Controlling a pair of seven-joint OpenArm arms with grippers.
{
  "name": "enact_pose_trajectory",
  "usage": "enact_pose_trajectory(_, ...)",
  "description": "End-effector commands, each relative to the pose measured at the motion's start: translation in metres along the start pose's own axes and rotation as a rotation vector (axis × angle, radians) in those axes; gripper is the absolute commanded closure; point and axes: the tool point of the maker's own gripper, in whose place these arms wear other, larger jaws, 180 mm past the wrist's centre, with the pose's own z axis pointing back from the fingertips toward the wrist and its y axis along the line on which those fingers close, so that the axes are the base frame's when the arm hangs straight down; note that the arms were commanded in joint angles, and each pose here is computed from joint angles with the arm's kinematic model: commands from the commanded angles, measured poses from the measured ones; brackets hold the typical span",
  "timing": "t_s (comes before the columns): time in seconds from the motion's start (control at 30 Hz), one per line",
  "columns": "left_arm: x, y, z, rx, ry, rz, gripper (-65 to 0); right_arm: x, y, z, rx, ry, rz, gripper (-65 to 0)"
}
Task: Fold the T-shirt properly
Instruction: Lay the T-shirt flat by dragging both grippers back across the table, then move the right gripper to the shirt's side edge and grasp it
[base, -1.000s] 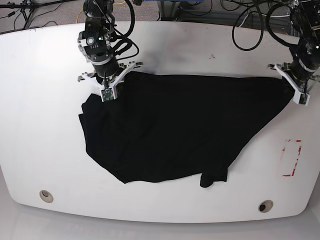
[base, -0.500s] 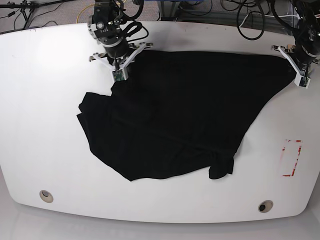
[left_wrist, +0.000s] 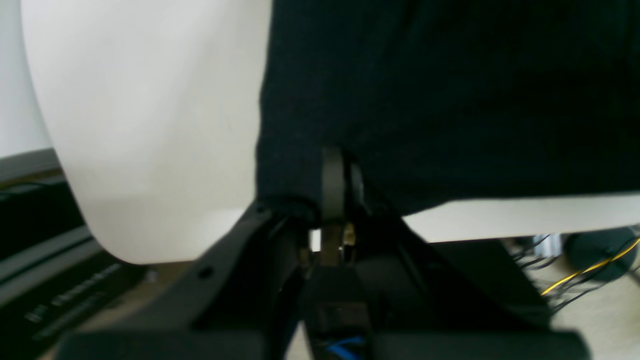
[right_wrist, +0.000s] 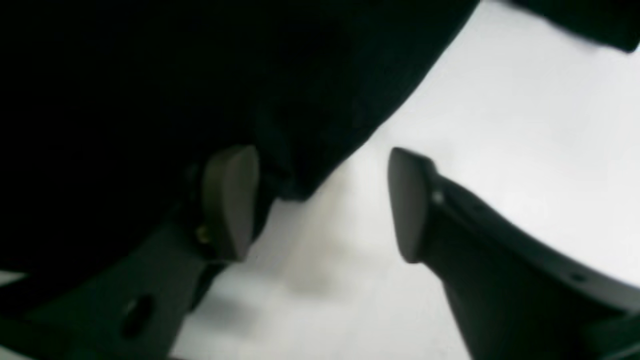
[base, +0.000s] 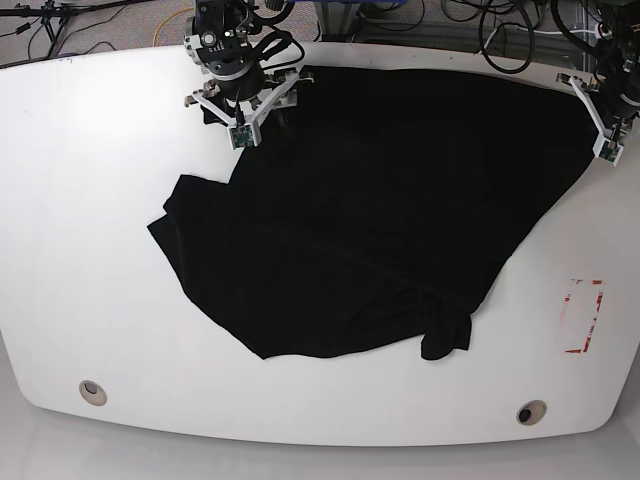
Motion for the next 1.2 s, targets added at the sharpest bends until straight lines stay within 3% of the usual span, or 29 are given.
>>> enact_pose_trajectory(0.0,0.003,0.015,0.007,0.052,-0.005,-0.022,0.0,0.023,0.0,0.002,0.002,-0.085,0.005,-46.1)
enact_pose_trajectory(0.23,0.002,0.019,0.008,0.068,-0.002,-0.014,0.0,0.067,-0.019,-0.011,-0.024,-0.165,0.08,-47.4)
enact_pose_trajectory(0.53,0.005,0.038,0.009,0.155,0.026,-0.037,0.0,0.142,-0.051,-0.039,-0.075,-0.258,0.173,-47.4)
enact_pose_trajectory(0.83,0.001,0.055,0.015,0.226,0.059,-0.045,0.0,0.2,-0.084,-0.093,-0.084,-0.231,0.256,-47.4)
enact_pose_trajectory(1.17,-0.001,0.061,0.018,0.245,0.064,-0.035,0.0,0.238,-0.109,-0.143,-0.059,-0.23,0.236,-47.4)
